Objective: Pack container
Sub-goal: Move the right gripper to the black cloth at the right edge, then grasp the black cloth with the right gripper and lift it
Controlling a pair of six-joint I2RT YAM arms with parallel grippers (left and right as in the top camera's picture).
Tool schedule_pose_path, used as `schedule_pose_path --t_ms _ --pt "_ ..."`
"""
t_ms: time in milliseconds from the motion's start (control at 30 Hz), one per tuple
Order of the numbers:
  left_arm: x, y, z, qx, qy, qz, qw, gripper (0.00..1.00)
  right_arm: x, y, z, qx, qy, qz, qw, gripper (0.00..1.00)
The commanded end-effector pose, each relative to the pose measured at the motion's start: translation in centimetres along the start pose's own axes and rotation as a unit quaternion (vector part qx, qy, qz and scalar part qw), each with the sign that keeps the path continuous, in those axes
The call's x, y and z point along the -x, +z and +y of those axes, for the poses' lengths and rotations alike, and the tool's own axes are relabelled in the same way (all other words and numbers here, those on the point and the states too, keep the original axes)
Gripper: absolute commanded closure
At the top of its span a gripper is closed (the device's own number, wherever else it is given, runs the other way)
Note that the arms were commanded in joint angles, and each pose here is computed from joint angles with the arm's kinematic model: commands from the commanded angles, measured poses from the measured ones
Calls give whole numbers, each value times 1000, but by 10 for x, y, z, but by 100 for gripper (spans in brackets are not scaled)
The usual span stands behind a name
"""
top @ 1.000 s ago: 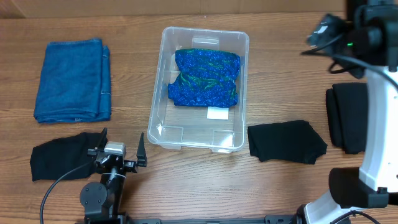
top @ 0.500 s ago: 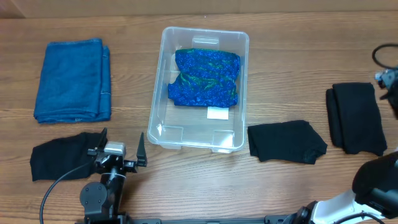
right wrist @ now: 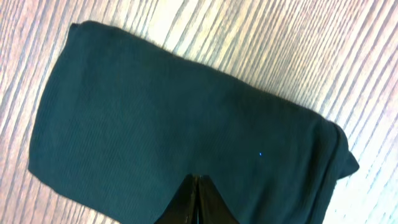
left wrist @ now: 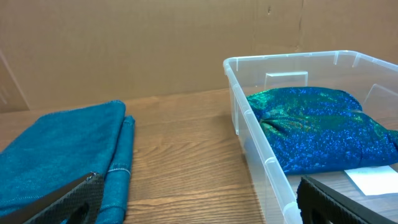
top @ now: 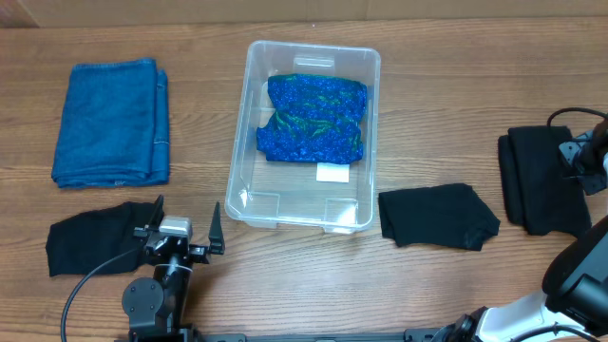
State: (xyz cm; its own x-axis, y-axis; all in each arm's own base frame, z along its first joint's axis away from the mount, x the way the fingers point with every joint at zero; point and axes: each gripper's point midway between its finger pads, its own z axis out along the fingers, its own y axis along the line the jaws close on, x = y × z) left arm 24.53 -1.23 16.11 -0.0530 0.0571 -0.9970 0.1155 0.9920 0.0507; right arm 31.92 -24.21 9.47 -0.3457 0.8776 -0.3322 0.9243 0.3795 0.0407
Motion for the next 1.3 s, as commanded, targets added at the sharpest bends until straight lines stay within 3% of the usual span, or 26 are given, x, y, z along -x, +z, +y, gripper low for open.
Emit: schedule_pose_path --t_ms 0,433,600,833,1067,1233,1267 --pt "0 0 2 5 10 -2 1000 0 -5 15 -7 -18 -14 4 1000 96" --pt "0 0 2 5 10 -2 1000 0 -36 64 -29 -94 -38 74 992 96" --pt "0 0 2 5 10 -2 1000 0 -61 81 16 24 -13 144 989 96" --pt "0 0 2 5 10 -2 1000 0 -97 90 83 97 -16 173 980 96" --pt "0 0 2 5 10 -2 1000 0 -132 64 162 205 16 213 955 96" --pt "0 0 2 5 10 -2 1000 0 -125 27 198 294 -14 234 926 96" --pt "0 0 2 5 10 -2 1000 0 -120 9 209 328 -37 233 915 92"
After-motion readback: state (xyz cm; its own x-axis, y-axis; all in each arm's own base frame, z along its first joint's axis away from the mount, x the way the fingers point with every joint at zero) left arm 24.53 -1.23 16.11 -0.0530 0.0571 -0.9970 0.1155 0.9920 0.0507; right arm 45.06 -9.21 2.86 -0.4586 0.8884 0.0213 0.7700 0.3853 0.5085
